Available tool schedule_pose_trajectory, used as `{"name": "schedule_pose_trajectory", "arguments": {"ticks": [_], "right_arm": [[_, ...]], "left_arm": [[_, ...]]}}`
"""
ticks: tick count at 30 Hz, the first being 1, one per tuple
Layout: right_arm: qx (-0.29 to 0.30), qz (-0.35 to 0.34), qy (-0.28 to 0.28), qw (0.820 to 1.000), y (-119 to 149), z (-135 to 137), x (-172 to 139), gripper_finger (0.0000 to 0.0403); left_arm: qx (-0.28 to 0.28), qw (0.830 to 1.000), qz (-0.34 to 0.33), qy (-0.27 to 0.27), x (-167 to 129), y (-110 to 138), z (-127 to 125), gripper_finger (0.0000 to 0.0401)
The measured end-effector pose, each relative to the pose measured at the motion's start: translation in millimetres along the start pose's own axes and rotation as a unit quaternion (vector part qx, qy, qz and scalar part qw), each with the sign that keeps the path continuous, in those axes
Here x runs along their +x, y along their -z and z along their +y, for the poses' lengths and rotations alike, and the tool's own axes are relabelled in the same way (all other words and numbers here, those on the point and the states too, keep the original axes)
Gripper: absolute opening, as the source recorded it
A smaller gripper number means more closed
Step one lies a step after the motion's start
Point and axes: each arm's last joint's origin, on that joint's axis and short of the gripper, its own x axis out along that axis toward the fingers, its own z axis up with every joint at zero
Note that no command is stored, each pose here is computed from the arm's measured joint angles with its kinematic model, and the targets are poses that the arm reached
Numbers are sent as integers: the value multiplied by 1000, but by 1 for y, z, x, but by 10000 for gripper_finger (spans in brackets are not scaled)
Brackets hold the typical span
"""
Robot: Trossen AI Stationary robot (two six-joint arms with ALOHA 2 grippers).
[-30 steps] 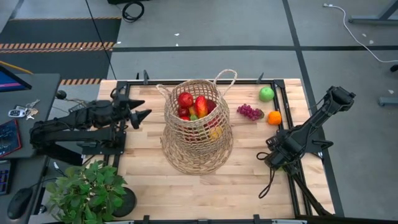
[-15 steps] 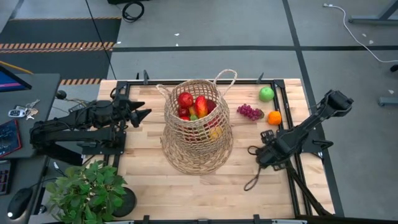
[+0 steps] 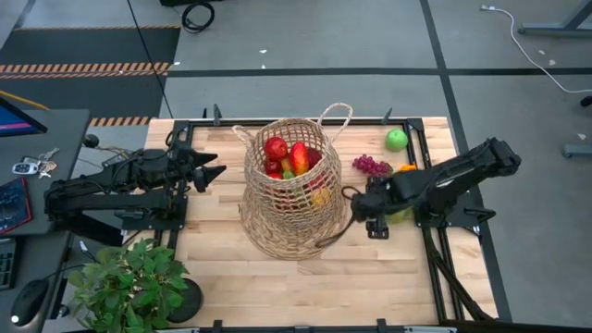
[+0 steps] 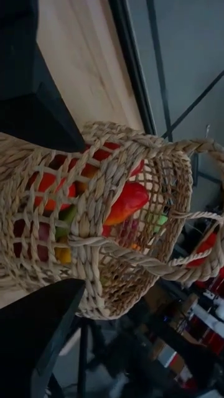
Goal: Build produce basket
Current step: Put the pear into the brown basket
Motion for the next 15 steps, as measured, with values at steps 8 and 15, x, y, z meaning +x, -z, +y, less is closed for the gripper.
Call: {"name": "schedule_pose_trajectory", "arguments": {"ticks": [8,15], "right_arm": [[64,39,-66,995,19,-24,-22,348],[67,86,-60,992,27,-33,-4,366]], "left_arm": [[32,999,-1,-1,0,0,0,357],[30,1000,-1,-1,0,0,0,357]]}}
